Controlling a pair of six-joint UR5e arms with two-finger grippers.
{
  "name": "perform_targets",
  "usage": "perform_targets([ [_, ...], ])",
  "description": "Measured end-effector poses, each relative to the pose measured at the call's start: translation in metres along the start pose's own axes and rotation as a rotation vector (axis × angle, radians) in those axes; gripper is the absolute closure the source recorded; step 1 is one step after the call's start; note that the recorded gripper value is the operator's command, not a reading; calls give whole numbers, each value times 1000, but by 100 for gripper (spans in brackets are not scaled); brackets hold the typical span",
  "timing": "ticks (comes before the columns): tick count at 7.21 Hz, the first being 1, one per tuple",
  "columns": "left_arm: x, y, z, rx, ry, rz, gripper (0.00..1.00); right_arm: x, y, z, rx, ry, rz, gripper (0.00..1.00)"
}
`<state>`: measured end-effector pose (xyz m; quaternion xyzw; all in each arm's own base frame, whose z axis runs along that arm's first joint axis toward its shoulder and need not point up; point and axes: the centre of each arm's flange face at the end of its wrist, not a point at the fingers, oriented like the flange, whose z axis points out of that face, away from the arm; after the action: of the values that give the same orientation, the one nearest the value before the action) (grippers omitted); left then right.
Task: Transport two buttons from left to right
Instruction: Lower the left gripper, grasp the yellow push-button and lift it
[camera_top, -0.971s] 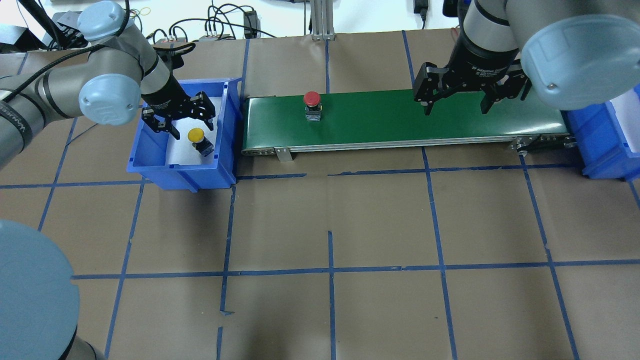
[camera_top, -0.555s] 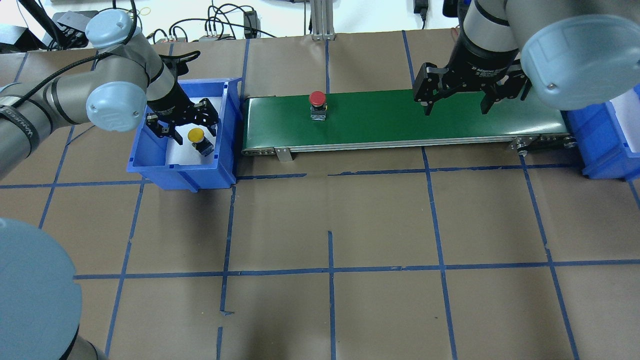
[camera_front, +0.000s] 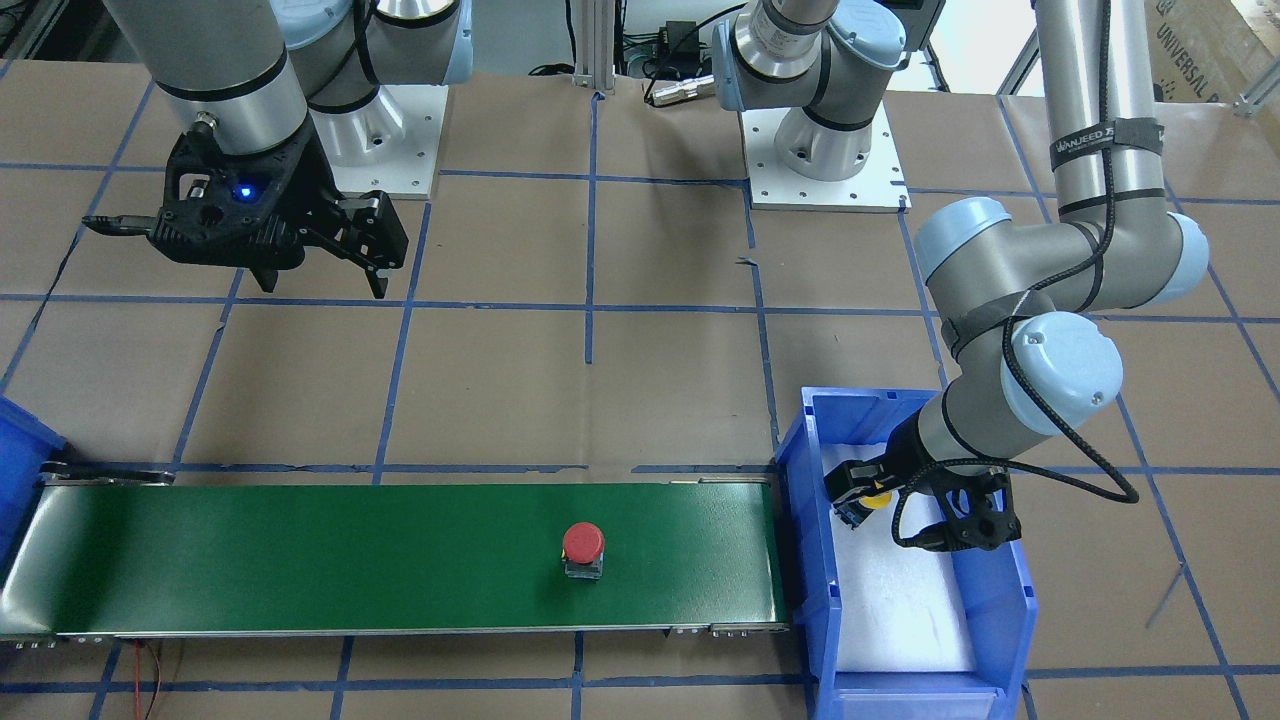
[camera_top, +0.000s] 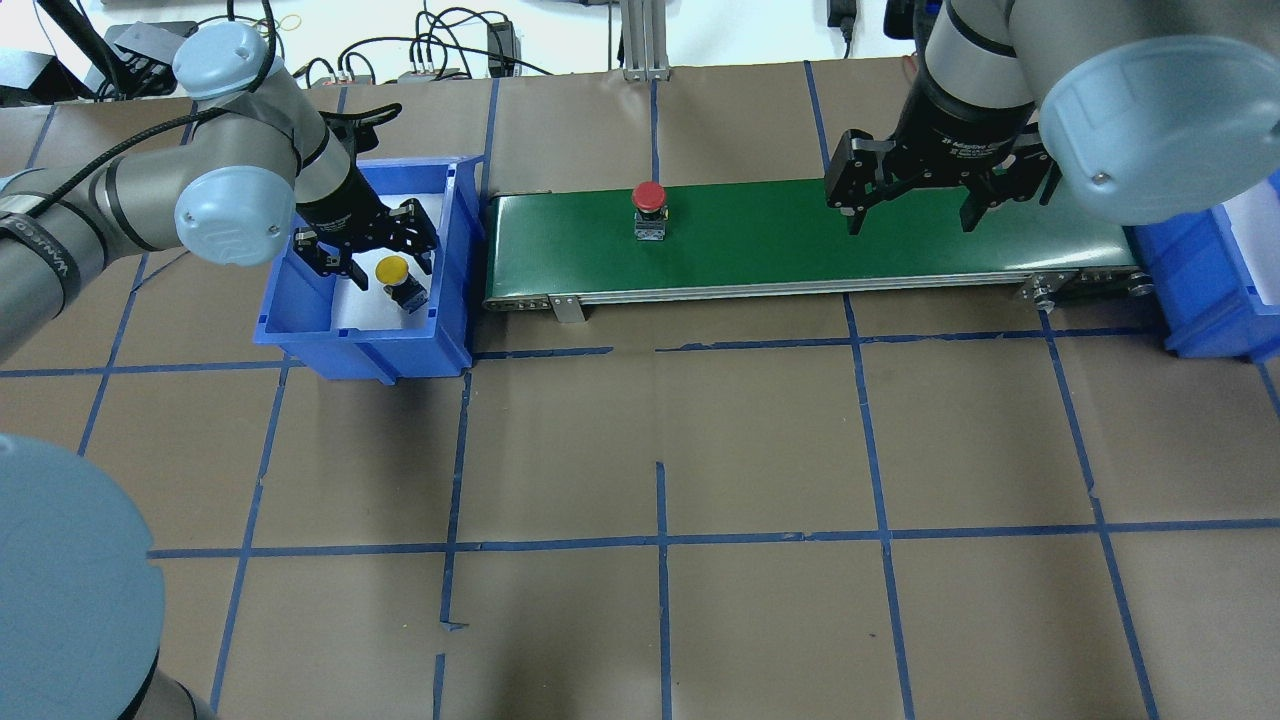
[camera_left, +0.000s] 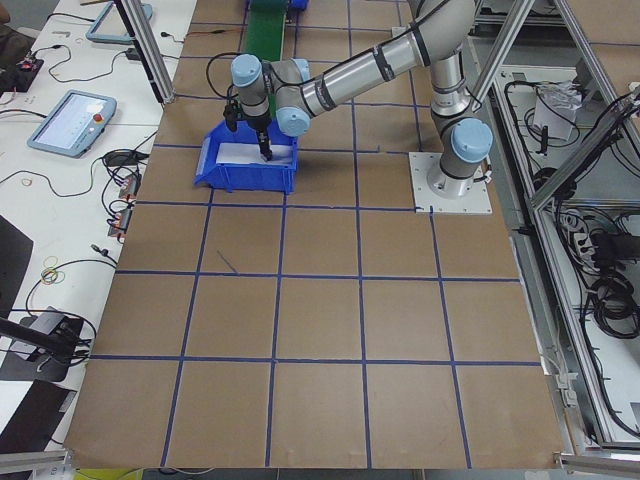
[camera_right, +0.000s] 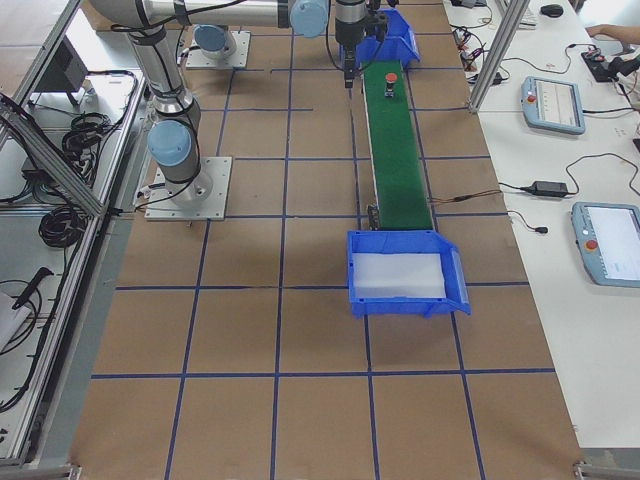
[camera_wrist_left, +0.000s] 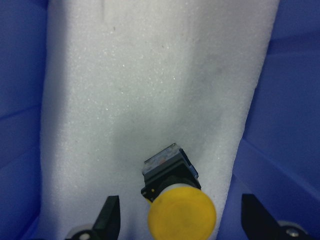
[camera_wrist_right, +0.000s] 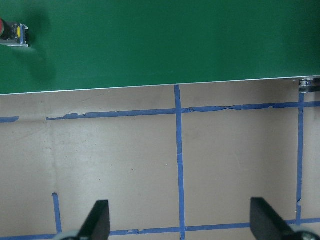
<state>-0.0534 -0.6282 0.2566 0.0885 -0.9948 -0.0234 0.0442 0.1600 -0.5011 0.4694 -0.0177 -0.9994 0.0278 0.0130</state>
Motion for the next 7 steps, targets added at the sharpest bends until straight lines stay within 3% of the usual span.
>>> perform_targets([
  [1,1,-2,-4,9,2,7,30,0,0,0,0,0,-1,0],
  [4,1,-3,-7,16,4,21,82,0,1,0,0,-1,-1,0],
  [5,1,-3,-7,17,6,22,94,0,1,1,-2,-1,-1,0],
  [7,2,-6,-19,34,4,23,97,0,3,3,-7,1,-1,0],
])
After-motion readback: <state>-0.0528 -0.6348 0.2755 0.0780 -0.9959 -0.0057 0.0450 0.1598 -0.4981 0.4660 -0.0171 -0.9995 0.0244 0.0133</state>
